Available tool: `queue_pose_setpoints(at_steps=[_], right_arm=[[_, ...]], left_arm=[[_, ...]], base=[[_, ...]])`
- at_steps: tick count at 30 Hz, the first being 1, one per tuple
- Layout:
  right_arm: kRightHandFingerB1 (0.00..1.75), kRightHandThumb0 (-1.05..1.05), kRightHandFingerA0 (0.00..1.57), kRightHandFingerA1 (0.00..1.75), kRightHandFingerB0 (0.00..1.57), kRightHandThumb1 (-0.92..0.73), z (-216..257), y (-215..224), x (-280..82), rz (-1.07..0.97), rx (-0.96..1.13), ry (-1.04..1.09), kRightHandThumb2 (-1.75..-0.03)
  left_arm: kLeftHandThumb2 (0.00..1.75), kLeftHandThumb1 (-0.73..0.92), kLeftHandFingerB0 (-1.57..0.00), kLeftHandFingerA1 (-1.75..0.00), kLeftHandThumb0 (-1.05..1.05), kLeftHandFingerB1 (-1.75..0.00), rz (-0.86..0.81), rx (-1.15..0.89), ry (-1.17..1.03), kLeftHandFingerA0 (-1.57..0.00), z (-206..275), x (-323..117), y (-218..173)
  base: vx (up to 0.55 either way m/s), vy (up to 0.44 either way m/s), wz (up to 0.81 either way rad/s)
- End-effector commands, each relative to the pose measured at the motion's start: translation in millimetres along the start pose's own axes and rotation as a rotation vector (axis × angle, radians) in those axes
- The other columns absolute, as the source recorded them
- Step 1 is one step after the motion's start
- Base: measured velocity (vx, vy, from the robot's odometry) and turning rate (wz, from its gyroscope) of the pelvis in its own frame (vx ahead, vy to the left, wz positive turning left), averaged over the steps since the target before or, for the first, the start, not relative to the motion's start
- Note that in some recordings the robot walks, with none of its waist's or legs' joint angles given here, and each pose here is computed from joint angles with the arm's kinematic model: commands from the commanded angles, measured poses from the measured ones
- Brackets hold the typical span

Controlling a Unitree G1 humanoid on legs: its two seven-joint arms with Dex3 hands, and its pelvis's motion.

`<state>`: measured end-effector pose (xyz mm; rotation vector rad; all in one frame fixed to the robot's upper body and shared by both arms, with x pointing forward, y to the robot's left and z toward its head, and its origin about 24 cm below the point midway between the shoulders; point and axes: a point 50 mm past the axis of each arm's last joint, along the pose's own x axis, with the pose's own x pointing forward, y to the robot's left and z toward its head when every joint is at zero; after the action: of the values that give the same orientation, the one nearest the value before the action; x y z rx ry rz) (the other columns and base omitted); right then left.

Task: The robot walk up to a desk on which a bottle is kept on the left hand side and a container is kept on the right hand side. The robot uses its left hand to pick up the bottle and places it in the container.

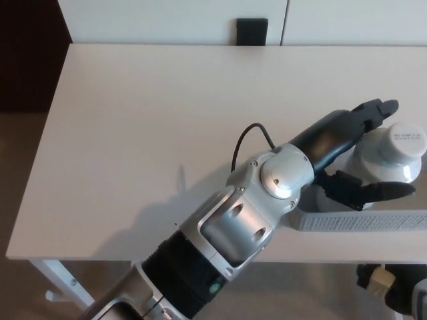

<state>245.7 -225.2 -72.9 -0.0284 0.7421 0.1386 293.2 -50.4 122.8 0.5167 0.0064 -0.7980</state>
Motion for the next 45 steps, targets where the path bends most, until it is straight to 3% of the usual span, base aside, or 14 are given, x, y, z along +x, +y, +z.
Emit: queue_pose_setpoints(at_steps=[1, 7, 14, 15, 20, 21, 24, 25, 29, 32, 35, 38, 39, 45], right_arm=[[0.00, -0.25, 0.00, 0.00, 0.00, -0.68, 18, -8, -1, -0.023, -0.066, -0.043, -1.75], [0.00, -0.24, 0.00, 0.03, 0.00, 0.52, 26, -10, -2, -0.040, -0.139, -0.037, -1.52], [0.00, -0.21, 0.00, 0.00, 0.00, 0.60, 32, -9, -1, -0.062, -0.192, -0.051, -1.75], [0.00, -0.30, 0.00, 0.24, 0.00, 0.46, 32, -9, -1, -0.059, -0.196, -0.051, -1.34], [0.00, -0.45, 0.00, 0.19, 0.00, 0.40, 32, -8, -1, -0.034, -0.193, -0.062, -1.37], [0.00, -0.99, 0.00, 0.00, 0.00, 0.26, 32, -8, -2, -0.033, -0.199, -0.061, -1.75], [0.00, -0.53, 0.00, 0.24, 0.00, 0.31, 31, -9, -2, -0.033, -0.208, -0.062, -1.46], [0.00, -1.05, 0.00, 0.00, 0.00, 0.27, 31, -9, -2, -0.033, -0.220, -0.063, -1.75], [0.00, -0.91, 0.00, 0.00, 0.00, 0.36, 32, -9, -2, -0.037, -0.265, -0.050, -1.73], [0.00, -0.26, 0.00, 0.00, 0.00, 0.61, 29, -9, -3, -0.036, -0.286, -0.029, -1.69], [0.00, 0.56, 0.00, 0.00, 0.00, 0.38, 22, -17, -5, -0.033, -0.268, 0.018, -1.40], [0.00, 0.73, 0.00, 0.00, 0.00, 0.18, 22, -22, -6, -0.051, -0.282, 0.039, -1.31], [0.00, 0.98, 0.00, 0.00, 0.00, -0.22, 23, -25, -7, -0.074, -0.313, 0.044, -0.97], [0.00, 1.05, 0.00, 0.15, 0.00, -0.68, 24, -34, -14, -0.147, -0.365, 0.047, -0.76]], left_arm=[[0.92, 0.51, 0.00, 0.00, -0.91, -0.01, -0.001, -0.004, -0.033, 0.00, 11, 0, 7], [0.60, 0.62, 0.00, 0.00, -0.97, 0.00, 0.034, -0.011, -0.075, 0.00, 27, -2, 30], [0.60, 0.59, 0.00, 0.00, -0.96, 0.00, 0.093, 0.002, -0.172, 0.00, 61, -9, 73], [0.58, 0.59, 0.00, 0.00, -0.90, 0.00, 0.103, 0.011, -0.194, 0.00, 70, -13, 82], [0.61, 0.60, 0.00, 0.00, -0.97, 0.00, 0.154, 0.065, -0.261, 0.00, 100, -30, 114], [0.60, 0.61, 0.00, 0.00, -0.96, 0.00, 0.161, 0.070, -0.277, 0.00, 103, -34, 120], [0.59, 0.60, 0.00, 0.00, -0.92, 0.00, 0.177, 0.069, -0.307, 0.00, 110, -43, 131], [0.59, 0.61, 0.00, 0.00, -0.90, 0.00, 0.191, 0.067, -0.329, 0.00, 115, -53, 141], [0.59, 0.62, 0.00, 0.00, -0.87, 0.00, 0.203, 0.084, -0.355, 0.00, 118, -70, 154], [0.87, 0.52, 0.00, 0.00, -0.90, 0.00, 0.218, 0.088, -0.383, 0.00, 114, -93, 166], [0.80, 0.47, 0.00, 0.00, -0.83, 0.00, 0.263, 0.079, -0.401, 0.00, 93, -141, 181], [0.76, 0.43, 0.00, 0.00, -0.78, 0.00, 0.315, 0.076, -0.399, 0.00, 82, -161, 185], [0.65, 0.34, 0.00, 0.00, -0.55, 0.00, 0.371, 0.076, -0.389, 0.00, 69, -177, 188], [0.73, 0.50, 0.00, -0.03, 0.03, 0.00, 0.639, -0.026, -0.240, 0.00, -8, -267, 194]], base=[[0.00, 0.000, 0.00], [0.00, 0.000, 0.00], [0.00, 0.000, 0.00], [0.00, 0.000, 0.00], [0.00, 0.000, 0.00], [0.00, 0.000, 0.00], [0.00, 0.000, 0.00], [0.00, 0.000, 0.00], [0.00, 0.000, 0.00], [0.00, 0.000, 0.00], [0.00, 0.000, 0.00], [0.00, 0.000, 0.00], [0.00, 0.000, 0.00], [0.00, 0.000, 0.00]])
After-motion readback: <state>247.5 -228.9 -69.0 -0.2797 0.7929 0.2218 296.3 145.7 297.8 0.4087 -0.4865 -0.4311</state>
